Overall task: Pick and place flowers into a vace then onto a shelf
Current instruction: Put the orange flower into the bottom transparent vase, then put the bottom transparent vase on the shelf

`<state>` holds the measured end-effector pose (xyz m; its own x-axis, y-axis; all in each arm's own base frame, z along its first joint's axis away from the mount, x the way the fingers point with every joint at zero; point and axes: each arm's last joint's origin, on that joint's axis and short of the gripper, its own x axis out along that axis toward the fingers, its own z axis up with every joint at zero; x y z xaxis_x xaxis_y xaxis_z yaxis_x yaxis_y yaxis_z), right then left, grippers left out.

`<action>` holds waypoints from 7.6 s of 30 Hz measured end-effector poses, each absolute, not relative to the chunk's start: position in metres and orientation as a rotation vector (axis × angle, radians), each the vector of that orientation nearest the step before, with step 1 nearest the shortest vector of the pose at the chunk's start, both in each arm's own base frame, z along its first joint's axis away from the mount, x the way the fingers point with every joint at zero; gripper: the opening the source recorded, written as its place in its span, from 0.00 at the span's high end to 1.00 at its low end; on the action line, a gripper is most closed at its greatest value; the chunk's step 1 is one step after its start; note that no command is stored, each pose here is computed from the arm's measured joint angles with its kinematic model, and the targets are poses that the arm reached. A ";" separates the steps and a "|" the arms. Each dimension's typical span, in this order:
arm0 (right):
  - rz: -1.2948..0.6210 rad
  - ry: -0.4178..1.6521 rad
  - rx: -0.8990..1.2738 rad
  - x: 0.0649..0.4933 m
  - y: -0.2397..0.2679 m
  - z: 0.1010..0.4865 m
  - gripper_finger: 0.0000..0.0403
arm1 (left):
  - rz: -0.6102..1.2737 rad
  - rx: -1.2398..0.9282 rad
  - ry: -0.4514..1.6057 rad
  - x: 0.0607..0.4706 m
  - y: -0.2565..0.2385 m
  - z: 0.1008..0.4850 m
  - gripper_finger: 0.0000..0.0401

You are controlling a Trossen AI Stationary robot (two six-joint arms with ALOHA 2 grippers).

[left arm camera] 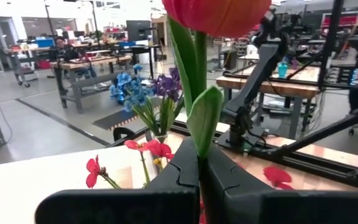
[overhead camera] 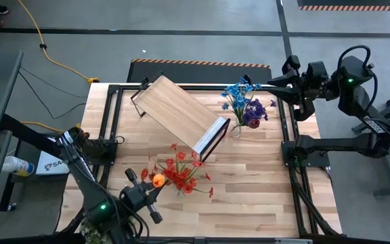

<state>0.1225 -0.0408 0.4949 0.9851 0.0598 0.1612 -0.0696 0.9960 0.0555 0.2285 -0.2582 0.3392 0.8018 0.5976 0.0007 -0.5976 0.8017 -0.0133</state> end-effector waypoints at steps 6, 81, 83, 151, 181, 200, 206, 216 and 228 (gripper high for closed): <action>0.065 -0.160 0.061 0.123 -0.041 0.495 0.73 | 0.679 -0.052 -0.018 0.240 -0.251 0.329 0.93; 0.113 -0.132 0.032 0.140 -0.047 0.491 0.73 | 0.550 -0.268 0.235 0.244 -0.262 0.321 0.32; 0.114 -0.132 0.032 0.140 -0.047 0.491 0.73 | 0.548 -0.273 0.235 0.245 -0.262 0.322 0.29; 0.116 -0.166 -0.011 0.139 -0.047 0.494 0.73 | 0.330 -0.602 0.429 0.212 -0.287 0.336 0.07; 0.024 -0.288 -0.074 0.091 -0.028 0.507 0.73 | 0.223 -0.821 0.478 0.216 -0.311 0.332 0.07; 0.019 -0.334 -0.020 0.073 -0.020 0.511 0.73 | 0.222 -0.890 0.660 0.229 -0.340 0.285 0.07; 0.019 -0.333 -0.020 0.073 -0.020 0.511 0.73 | 0.247 -0.847 0.628 0.229 -0.337 0.283 0.07; 0.036 -0.331 -0.022 0.073 -0.020 0.511 0.73 | 0.416 -0.693 0.675 0.252 -0.301 0.274 0.07; 0.078 -0.325 -0.028 0.073 -0.018 0.510 0.73 | 0.531 -0.685 0.708 0.263 -0.280 0.251 0.07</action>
